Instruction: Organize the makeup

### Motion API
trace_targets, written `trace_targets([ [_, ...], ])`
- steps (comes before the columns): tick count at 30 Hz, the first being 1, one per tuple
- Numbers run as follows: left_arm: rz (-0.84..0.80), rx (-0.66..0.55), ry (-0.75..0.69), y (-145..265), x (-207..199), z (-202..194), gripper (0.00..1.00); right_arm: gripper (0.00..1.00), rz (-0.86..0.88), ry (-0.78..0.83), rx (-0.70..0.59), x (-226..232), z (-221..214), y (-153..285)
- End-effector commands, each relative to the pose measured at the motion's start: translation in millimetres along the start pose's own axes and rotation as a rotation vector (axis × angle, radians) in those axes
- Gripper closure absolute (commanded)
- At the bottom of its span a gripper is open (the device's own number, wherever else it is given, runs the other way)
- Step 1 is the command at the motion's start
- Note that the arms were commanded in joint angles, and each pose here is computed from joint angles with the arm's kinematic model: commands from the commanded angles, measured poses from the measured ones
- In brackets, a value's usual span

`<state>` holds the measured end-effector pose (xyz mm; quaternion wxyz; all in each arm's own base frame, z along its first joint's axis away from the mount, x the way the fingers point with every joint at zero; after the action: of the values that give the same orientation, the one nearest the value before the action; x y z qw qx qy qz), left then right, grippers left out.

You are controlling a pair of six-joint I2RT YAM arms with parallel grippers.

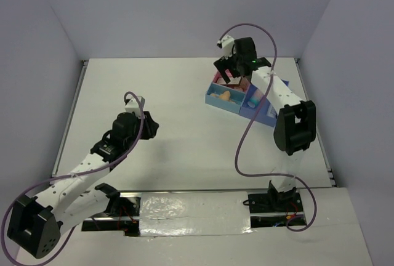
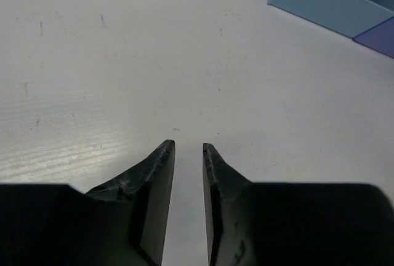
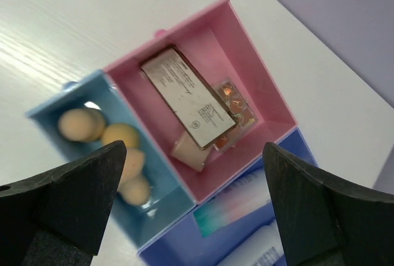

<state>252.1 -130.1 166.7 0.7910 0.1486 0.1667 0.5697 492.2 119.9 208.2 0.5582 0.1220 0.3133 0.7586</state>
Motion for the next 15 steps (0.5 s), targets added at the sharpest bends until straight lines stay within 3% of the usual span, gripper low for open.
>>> trace_targets([
  [1,-0.026,-0.093,0.023,7.9,-2.3,30.0,0.66,0.01,0.169,-0.154,-0.168,1.8,44.7,83.8],
  [5,-0.092,-0.146,0.03,13.4,-8.3,45.0,0.81,0.01,0.251,-0.17,-0.233,13.1,42.5,125.9],
  [7,-0.128,-0.176,0.018,17.1,-12.5,53.5,0.8,0.01,0.291,-0.149,-0.257,20.4,38.6,148.0],
  [10,-0.196,-0.237,-0.009,26.2,-21.5,74.1,0.46,0.01,0.304,-0.094,-0.305,22.3,31.0,176.2],
  [11,-0.204,-0.247,-0.013,28.0,-22.5,77.5,0.24,0.0,0.302,-0.083,-0.325,20.0,30.0,183.5],
  [14,-0.221,-0.29,-0.028,37.6,-25.6,93.2,0.01,0.01,0.287,-0.114,-0.399,18.9,25.5,206.4],
  [15,-0.219,-0.301,-0.031,40.5,-25.1,96.9,0.01,0.0,0.279,-0.136,-0.413,18.7,20.1,213.4],
])
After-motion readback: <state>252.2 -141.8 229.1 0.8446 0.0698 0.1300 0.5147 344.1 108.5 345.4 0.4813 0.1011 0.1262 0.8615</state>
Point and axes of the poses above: each gripper's point midway between its finger pads, its own y axis back along the fingers, its own x axis along the line the jaws close on, z = x × y, the point moved 4 cm from there along y, back along the fingers, and after that the axes turned 15 degrees about -y, right-handed, at the moved point
